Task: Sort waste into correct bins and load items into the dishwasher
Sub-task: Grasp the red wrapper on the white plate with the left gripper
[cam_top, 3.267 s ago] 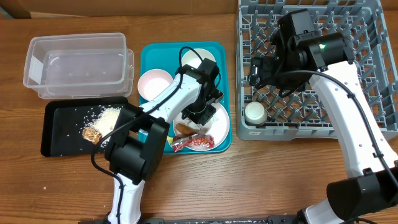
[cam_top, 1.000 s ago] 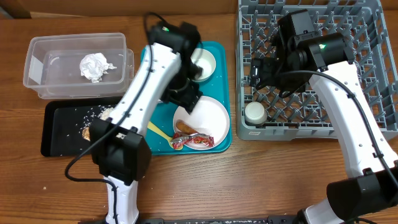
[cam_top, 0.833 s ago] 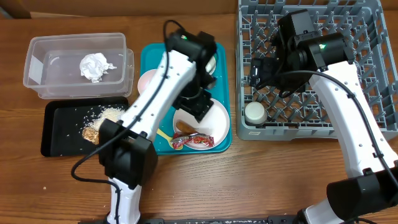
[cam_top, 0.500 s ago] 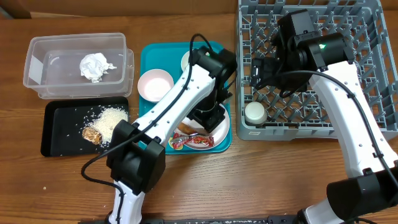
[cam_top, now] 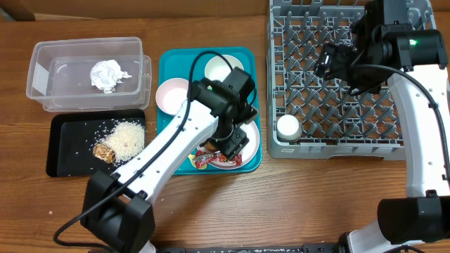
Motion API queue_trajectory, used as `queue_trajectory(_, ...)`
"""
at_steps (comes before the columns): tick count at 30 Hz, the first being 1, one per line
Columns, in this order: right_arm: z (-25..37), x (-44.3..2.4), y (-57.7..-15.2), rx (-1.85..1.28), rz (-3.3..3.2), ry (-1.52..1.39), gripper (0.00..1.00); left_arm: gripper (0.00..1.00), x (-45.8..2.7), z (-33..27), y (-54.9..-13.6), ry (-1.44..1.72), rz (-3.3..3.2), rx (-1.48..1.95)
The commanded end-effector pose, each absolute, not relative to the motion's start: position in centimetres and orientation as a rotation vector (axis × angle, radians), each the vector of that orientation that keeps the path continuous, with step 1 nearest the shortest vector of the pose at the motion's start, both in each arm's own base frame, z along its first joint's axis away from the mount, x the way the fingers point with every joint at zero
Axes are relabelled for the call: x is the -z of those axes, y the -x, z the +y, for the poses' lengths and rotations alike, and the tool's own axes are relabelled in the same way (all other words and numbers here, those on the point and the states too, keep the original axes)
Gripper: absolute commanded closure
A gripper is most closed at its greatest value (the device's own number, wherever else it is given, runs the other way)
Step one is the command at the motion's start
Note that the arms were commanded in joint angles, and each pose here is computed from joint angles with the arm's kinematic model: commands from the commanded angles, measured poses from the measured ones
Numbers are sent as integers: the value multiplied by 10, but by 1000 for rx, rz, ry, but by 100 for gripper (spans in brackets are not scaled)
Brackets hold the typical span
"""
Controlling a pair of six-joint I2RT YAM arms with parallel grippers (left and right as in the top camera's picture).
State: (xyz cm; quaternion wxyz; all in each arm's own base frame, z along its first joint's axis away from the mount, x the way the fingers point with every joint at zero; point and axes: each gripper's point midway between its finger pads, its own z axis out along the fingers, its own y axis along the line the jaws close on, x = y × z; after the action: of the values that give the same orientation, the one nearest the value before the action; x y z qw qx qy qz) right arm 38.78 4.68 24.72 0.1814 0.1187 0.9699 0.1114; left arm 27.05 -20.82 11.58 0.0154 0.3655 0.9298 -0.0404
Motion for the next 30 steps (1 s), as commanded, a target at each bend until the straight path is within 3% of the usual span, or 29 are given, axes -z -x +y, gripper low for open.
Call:
queue_trajectory(1,52,-258,-389,-352,2715,-313,0,32,-88,-210,-247,-1233,2954,228)
queue_trajectory(11,52,-257,-387,-352,2721,-315,0,28,-72,-218,-251,-1226,2912,276)
queue_trajectory(16,52,-257,-386,-350,2727,-317,0,32,-50,-211,-251,-1223,2907,228)
queue_trajectory(18,52,-257,-386,-350,2727,-317,0,44,-48,-208,-255,-1212,2898,194)
queue_trajectory(21,52,-256,-386,-351,2728,-317,0,89,-49,-210,-262,-1187,2878,175)
queue_trajectory(22,52,-256,-386,-351,2728,-316,0,96,-49,-209,-266,-1156,2878,152)
queue_trajectory(30,52,-256,-384,-349,2737,-319,0,96,-91,-222,-292,-1016,2842,150)
